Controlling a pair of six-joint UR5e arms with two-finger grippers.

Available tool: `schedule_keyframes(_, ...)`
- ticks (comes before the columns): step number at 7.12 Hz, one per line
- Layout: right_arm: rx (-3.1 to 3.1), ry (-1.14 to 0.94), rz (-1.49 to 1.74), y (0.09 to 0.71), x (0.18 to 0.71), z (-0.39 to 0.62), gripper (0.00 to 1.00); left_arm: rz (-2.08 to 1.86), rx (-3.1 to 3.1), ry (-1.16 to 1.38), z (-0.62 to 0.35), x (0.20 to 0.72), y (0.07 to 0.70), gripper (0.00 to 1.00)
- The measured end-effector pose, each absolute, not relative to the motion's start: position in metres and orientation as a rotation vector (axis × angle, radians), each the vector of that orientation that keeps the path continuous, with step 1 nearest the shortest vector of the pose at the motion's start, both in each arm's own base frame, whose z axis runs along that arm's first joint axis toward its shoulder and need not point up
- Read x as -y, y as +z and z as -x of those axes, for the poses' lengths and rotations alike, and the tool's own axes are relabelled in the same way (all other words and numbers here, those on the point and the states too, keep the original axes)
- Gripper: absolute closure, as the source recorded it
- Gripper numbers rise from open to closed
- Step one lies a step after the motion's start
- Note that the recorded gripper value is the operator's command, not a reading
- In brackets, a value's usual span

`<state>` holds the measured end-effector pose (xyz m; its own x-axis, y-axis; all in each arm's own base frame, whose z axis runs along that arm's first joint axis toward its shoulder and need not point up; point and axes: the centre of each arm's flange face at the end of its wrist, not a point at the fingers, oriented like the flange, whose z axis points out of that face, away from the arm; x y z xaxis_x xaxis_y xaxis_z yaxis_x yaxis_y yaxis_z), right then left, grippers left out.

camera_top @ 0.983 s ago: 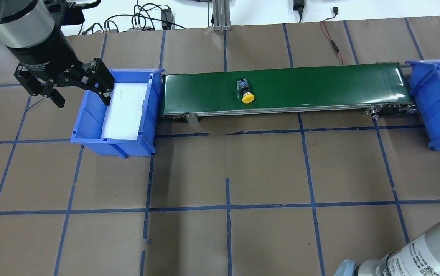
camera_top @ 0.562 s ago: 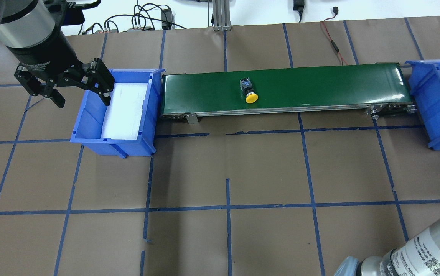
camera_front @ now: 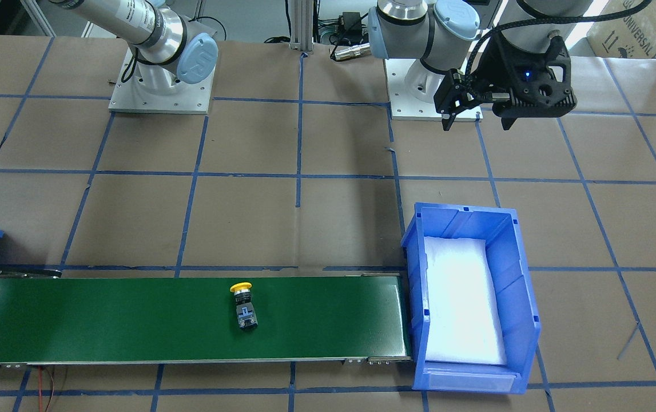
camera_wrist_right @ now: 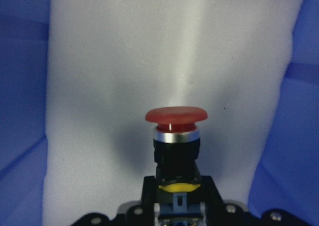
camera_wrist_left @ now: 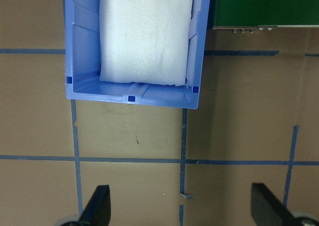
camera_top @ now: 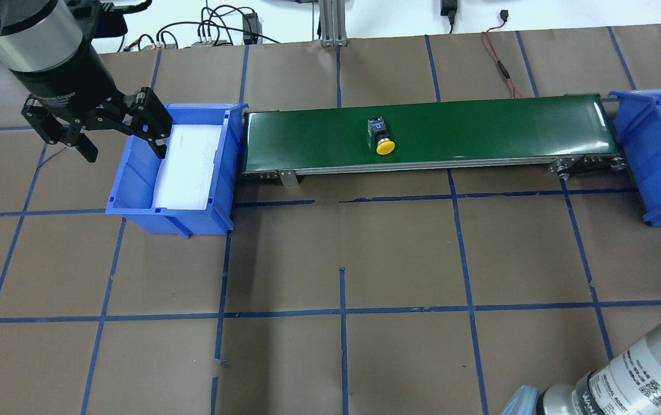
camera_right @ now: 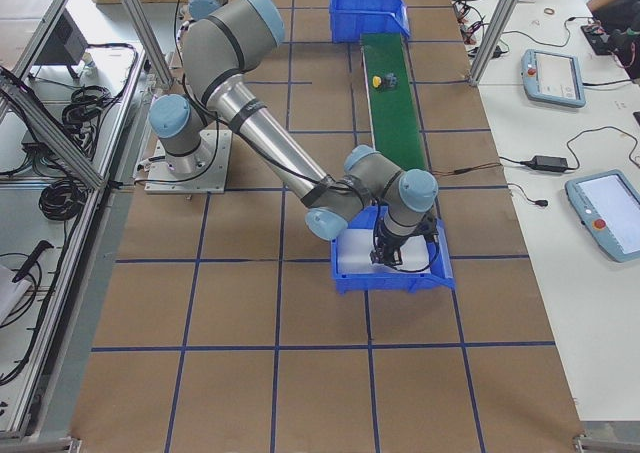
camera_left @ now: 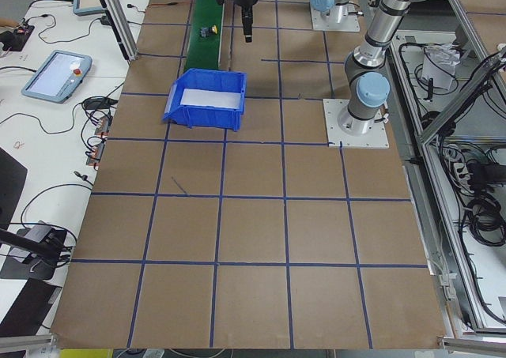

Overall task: Transport two buttons from left to right
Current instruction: 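Carry the red-capped button into the far bin with the right gripper, then release the red-capped button and raise the right gripper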

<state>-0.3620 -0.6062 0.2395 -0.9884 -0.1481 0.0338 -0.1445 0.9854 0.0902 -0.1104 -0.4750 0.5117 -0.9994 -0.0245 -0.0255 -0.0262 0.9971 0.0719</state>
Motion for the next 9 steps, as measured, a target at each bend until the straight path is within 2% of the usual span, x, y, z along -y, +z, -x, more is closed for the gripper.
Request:
schedule_keyframes(2,3.098,-0.143,-0.128,0.232,0.603,0.359,0.77,0.04,-3.114,0.117,0.11,0.475,0.51,0.0)
schedule_keyframes(3,3.1,-0.143,-0.103,0.232,0.603,0.359,0.62,0.04,-3.114,0.117,0.11,0.475,0.51,0.0)
schedule_keyframes(4,3.101,-0.144,-0.068,0.231,0.602,0.358,0.19,0.04,-3.114,0.118,0.111,0.475,0.51,0.0)
schedule_keyframes(5,3.104,-0.138,-0.017,0.231,0.602,0.357,0.0,0.04,-3.114,0.119,0.111,0.475,0.51,0.0)
schedule_keyframes(9,3.078,-0.069,0.039,0.256,0.6,0.355,0.0,0.04,-3.113,0.119,0.111,0.474,0.51,0.0)
